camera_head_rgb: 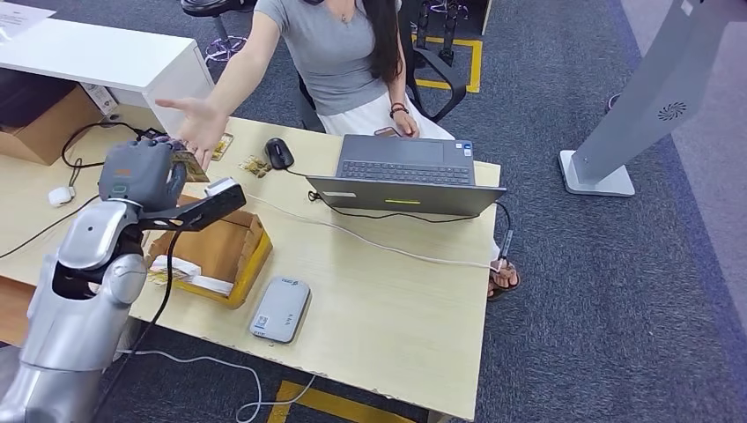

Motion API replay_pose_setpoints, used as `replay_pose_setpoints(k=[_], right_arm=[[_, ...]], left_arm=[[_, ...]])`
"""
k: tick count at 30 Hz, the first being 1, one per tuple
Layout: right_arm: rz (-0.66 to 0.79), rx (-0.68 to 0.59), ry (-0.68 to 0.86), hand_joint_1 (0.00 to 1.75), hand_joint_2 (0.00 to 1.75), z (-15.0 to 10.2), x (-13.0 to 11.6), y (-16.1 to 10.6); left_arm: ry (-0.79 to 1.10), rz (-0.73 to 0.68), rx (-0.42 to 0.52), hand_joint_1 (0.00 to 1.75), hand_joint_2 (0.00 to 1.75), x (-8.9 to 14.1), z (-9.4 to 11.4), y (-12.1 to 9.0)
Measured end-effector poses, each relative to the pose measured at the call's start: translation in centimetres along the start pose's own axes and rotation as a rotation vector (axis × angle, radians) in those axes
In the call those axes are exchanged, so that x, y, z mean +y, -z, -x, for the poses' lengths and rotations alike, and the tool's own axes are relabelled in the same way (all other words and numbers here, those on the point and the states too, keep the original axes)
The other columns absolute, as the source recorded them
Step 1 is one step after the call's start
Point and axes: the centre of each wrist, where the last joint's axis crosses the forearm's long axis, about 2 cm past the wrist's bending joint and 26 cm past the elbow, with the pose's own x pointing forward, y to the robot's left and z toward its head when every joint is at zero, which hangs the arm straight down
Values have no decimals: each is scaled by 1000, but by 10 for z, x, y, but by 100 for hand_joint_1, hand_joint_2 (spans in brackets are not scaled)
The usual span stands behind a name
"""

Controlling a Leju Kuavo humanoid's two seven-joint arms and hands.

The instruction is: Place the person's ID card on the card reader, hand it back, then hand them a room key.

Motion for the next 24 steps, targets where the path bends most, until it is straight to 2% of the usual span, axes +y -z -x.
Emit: replay_pose_setpoints(k=[3, 7, 24], right_arm=[[-17, 7, -4, 0, 175, 1, 5, 0], [-36, 11, -16, 0, 175, 1, 10, 0], [-69, 14, -30, 0, 175, 0, 19, 0]], left_arm=[[15, -19, -1, 175, 175, 13, -4, 15], [19, -30, -11, 175, 175, 20, -9, 22], [16, -26, -24, 175, 175, 18, -13, 22]])
